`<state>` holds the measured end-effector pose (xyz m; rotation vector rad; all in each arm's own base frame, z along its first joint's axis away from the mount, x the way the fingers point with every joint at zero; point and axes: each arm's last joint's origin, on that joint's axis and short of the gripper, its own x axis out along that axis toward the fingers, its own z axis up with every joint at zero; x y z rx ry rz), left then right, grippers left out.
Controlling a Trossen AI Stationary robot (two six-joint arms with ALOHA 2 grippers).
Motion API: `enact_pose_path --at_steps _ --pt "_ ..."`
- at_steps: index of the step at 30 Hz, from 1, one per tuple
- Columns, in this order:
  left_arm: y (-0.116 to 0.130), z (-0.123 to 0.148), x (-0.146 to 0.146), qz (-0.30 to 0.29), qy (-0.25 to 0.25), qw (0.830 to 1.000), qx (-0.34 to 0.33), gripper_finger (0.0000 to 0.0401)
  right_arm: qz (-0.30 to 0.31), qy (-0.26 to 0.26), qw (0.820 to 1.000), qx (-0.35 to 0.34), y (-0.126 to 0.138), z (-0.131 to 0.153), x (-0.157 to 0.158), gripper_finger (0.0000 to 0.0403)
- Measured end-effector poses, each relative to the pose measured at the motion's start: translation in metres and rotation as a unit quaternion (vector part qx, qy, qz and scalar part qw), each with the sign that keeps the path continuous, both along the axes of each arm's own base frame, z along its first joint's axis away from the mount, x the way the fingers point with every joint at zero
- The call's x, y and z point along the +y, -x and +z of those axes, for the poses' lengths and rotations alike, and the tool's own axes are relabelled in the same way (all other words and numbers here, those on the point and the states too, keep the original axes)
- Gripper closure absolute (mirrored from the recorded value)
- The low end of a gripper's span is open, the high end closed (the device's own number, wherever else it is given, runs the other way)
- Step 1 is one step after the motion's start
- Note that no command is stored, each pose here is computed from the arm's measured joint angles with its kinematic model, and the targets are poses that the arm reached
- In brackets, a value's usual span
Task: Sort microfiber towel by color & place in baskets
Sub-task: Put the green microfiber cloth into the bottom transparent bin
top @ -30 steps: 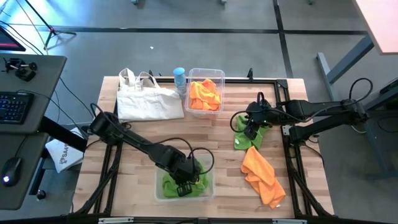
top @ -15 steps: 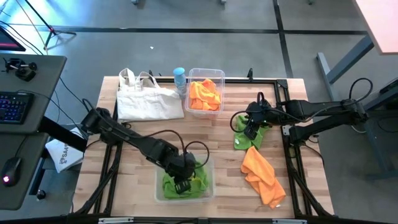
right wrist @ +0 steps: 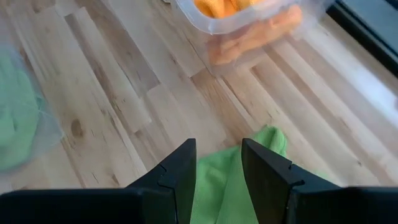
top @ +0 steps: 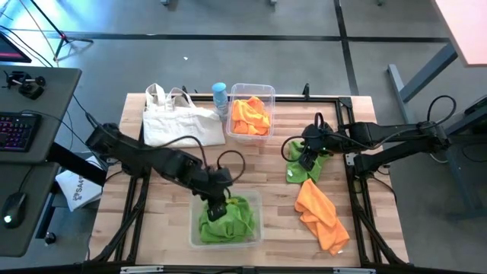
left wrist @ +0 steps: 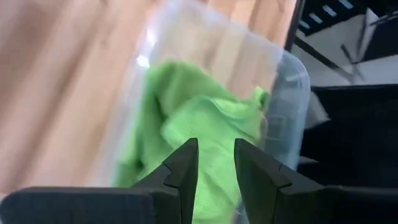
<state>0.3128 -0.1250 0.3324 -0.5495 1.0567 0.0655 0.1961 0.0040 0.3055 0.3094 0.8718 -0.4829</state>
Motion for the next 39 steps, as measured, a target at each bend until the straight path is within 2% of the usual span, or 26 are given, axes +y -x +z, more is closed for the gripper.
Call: enact_pose_path --at_steps 5,10,14,19,24,29,35,39 --pt "0.016 0.022 0.014 -0.015 -0.089 0.994 -0.057 0.0309 -0.041 -0.025 0.999 0.011 0.004 -0.003 0.0 0.0281" --pt "0.031 0.042 0.039 -0.011 -0.135 0.987 -0.087 0.0309 -0.109 -0.066 0.991 0.036 0.012 -0.007 -0.001 0.0281" --pt "0.04 0.052 0.062 -0.022 -0.17 0.981 -0.091 0.0309 -0.181 -0.105 0.976 0.061 0.021 -0.011 0.0 0.0281" --pt "0.048 0.052 0.088 -0.027 -0.205 0.977 -0.055 0.0309 -0.281 -0.134 0.947 0.08 0.031 -0.014 -0.001 0.0281" --pt "0.053 0.051 0.111 -0.039 -0.232 0.972 -0.024 0.0309 -0.322 -0.141 0.933 0.081 0.034 -0.014 -0.002 0.0281" --pt "0.059 0.044 0.13 -0.06 -0.24 0.969 -0.009 0.0309 -0.366 -0.122 0.921 0.062 0.029 -0.019 -0.001 0.0281" --pt "0.084 0.017 0.149 -0.032 -0.23 0.973 0.021 0.0309 -0.399 -0.158 0.901 0.062 0.024 -0.057 0.005 0.0281" --pt "0.1 0.009 0.156 -0.023 -0.214 0.977 -0.007 0.0309 -0.425 -0.182 0.884 0.066 0.027 -0.084 0.008 0.028"
